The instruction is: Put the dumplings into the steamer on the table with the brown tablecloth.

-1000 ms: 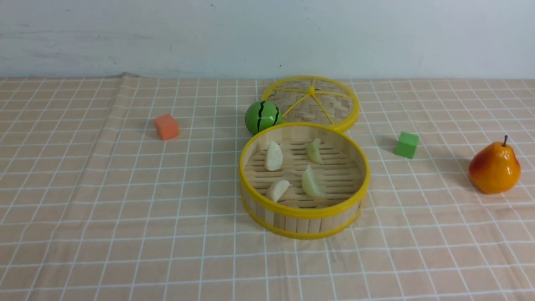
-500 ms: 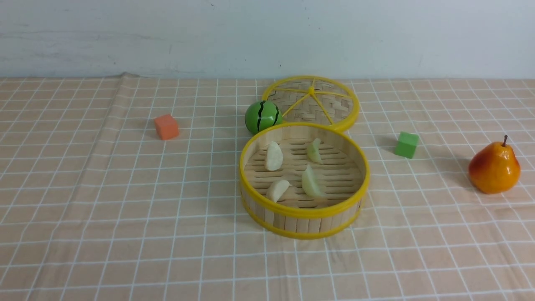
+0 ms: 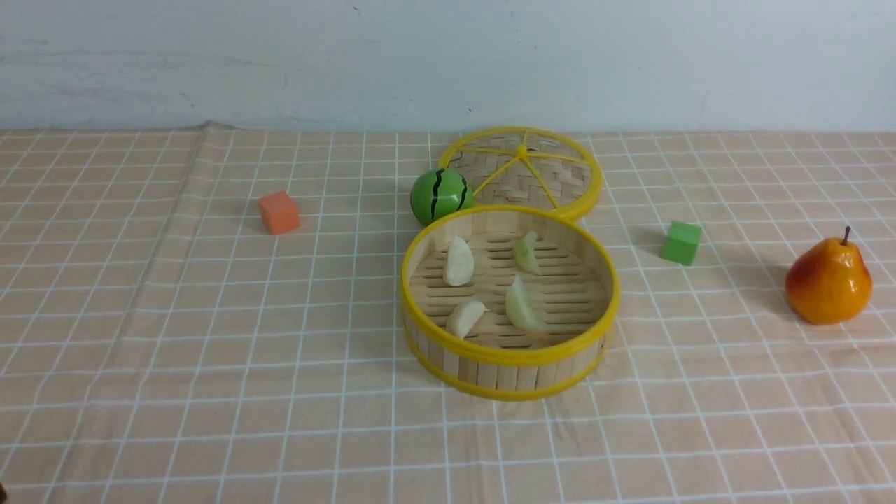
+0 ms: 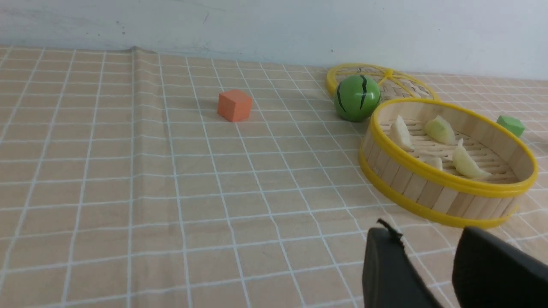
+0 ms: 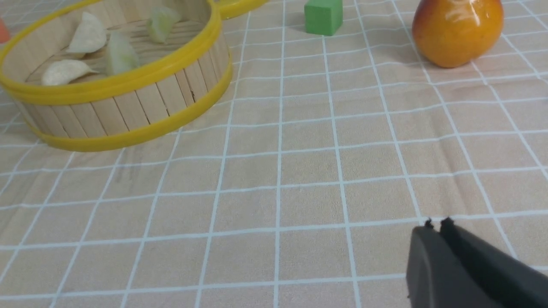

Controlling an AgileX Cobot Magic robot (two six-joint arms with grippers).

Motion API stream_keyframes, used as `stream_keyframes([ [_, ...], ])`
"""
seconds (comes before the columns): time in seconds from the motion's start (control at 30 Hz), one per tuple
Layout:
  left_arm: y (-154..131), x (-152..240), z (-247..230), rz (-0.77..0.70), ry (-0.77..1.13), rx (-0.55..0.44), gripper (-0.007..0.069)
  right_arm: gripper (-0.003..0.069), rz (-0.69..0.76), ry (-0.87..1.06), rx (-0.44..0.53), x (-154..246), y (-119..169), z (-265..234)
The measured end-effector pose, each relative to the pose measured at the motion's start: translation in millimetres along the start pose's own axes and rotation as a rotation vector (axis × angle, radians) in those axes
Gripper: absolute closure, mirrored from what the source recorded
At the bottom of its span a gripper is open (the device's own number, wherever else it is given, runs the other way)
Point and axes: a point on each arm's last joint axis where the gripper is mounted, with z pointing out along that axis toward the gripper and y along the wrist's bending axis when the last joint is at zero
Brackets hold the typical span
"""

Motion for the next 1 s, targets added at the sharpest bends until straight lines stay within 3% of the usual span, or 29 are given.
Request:
stream_keyframes([
  [0.2,-1,42,15,-0.185,0.117,0.009,0.0395,0.0625,0.000,0.000,0.000,0,0,0],
  [0.3,1,54,23,-0.297,0.013,-0.019,0.0390,0.0620,0.000,0.000,0.000,0,0,0],
  [0.5,7,41,22,-0.141,-0.192,-0.147,0.0390,0.0617,0.000,0.000,0.000,0,0,0],
  [0.57,10,44,22,-0.127,-0.165,-0.211,0.0390,0.0616,0.000,0.000,0.000,0,0,0],
  [0.73,13,64,23,-0.182,0.033,-0.238,0.0393,0.0610,0.000,0.000,0.000,0,0,0],
  [1.0,10,68,23,-0.073,0.093,-0.213,0.0594,0.0598,0.000,0.000,0.000,0,0,0],
])
